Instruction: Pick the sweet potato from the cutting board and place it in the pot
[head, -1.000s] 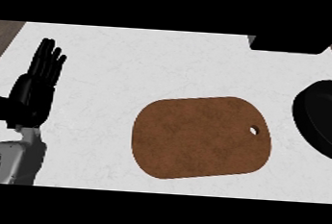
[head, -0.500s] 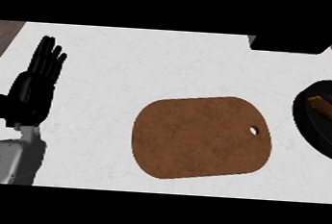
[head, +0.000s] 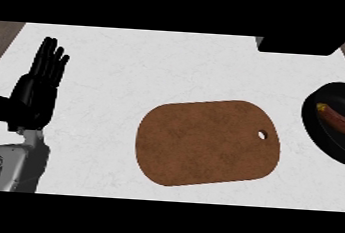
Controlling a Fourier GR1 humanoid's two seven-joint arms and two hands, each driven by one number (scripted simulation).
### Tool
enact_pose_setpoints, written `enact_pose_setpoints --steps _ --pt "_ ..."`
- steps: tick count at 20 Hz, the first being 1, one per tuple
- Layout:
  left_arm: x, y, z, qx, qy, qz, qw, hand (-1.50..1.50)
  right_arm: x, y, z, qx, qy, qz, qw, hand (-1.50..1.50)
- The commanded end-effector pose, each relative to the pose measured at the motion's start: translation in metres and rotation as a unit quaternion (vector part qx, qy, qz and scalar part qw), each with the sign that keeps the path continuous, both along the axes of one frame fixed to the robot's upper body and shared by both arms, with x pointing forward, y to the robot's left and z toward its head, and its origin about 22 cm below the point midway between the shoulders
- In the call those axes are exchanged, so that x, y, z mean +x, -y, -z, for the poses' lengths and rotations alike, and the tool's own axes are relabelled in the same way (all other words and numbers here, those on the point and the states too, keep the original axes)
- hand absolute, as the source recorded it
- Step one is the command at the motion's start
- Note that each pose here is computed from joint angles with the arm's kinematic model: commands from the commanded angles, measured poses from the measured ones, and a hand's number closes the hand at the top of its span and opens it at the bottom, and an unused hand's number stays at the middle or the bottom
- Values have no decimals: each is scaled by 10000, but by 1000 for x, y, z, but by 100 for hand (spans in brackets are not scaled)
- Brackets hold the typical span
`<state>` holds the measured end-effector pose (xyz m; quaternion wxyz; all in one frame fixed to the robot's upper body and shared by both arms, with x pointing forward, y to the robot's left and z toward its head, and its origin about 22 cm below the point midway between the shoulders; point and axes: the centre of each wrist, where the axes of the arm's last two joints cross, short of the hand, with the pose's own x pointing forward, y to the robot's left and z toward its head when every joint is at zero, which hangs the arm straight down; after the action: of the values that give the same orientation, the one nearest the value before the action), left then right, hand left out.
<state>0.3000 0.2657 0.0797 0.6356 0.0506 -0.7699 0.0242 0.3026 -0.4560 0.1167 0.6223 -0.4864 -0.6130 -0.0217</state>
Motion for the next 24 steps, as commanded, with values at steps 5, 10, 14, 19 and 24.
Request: enact_pose_setpoints --steps 5,10,14,19,24 --pt "-7 -9 8 10 -55 20 10000 0 -40 41 -14 985 1205 475 9867 -150" --pt "-5 -19 6 -7 -38 7 10000 0 -74 69 -3 939 1624 670 9800 -150" --pt "12 -4 -12 -42 -59 -10 10000 0 -116 85 10 1000 1756 545 9778 -150" --pt "3 -6 -7 -52 44 66 10000 0 -156 134 -15 904 1861 840 9747 -150" --pt "-9 1 21 25 -23 13 10000 0 -189 158 -3 931 1848 847 9747 -150"
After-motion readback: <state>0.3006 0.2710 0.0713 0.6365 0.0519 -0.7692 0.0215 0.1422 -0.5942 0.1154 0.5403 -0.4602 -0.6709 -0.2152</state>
